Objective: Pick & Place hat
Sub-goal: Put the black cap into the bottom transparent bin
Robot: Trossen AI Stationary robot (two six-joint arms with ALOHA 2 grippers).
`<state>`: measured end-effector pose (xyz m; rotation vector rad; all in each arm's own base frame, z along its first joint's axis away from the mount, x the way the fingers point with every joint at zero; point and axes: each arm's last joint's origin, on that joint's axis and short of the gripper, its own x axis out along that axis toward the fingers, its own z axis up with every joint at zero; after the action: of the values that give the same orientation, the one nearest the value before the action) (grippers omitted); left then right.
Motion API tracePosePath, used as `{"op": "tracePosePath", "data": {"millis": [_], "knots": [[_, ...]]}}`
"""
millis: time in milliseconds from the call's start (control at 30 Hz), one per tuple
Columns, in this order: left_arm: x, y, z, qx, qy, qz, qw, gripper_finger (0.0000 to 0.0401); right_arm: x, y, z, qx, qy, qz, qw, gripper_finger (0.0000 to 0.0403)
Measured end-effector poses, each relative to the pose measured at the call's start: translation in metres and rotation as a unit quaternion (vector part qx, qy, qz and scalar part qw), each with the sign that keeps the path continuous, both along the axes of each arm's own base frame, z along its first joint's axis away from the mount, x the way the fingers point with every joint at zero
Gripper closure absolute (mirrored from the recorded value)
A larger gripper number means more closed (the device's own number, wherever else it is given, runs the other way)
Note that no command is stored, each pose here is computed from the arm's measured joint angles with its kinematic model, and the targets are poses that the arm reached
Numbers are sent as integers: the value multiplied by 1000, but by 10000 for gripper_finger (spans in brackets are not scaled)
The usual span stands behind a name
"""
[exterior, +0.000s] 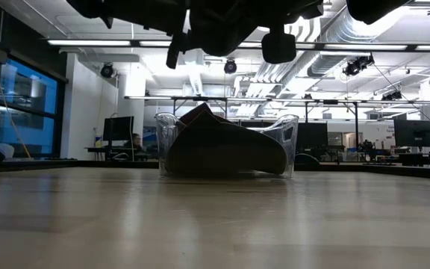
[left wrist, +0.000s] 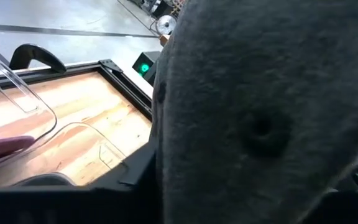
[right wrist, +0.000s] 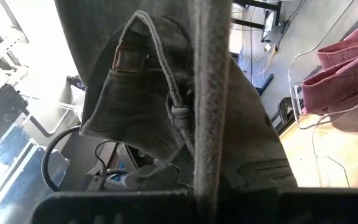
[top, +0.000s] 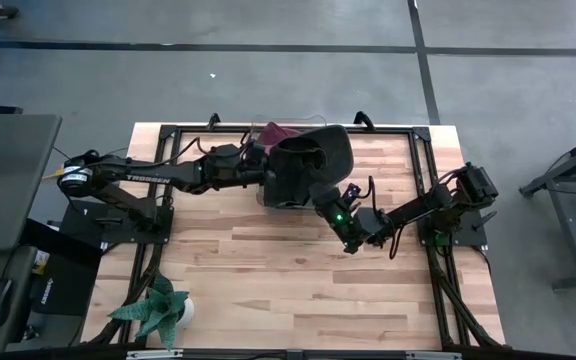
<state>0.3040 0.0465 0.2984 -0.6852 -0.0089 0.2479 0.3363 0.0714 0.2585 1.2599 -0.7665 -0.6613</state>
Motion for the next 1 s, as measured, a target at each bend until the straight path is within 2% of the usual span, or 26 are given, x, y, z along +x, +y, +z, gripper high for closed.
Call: {"op": "tracePosePath", "data": {"millis": [100, 200, 267, 433, 533, 733, 1000], "knots": [[0, 0, 0, -1, -1, 0, 1000, 285, 0, 0, 0, -1, 0, 2, 1000, 398], [0, 0, -1, -2, 3, 0, 1000, 363, 0, 0, 0, -2, 1, 2, 1000, 398], [0, 0, 0, -2, 1, -3, 1000, 388, 0, 0, 0, -4, 2, 4, 1000, 398], [0, 0, -1, -6, 4, -6, 1000, 397, 0, 0, 0, -6, 3, 7, 1000, 395], [0, 0, -1, -10, 3, -9, 1000, 399, 0, 0, 0, -12, 9, 9, 1000, 376], [0, 0, -2, -11, 9, -10, 1000, 400, 1, 1, 0, -21, 19, 11, 1000, 301], [0, 0, -2, -11, 11, -8, 1000, 401, 2, 3, 1, -50, 25, 52, 997, 183]]}}
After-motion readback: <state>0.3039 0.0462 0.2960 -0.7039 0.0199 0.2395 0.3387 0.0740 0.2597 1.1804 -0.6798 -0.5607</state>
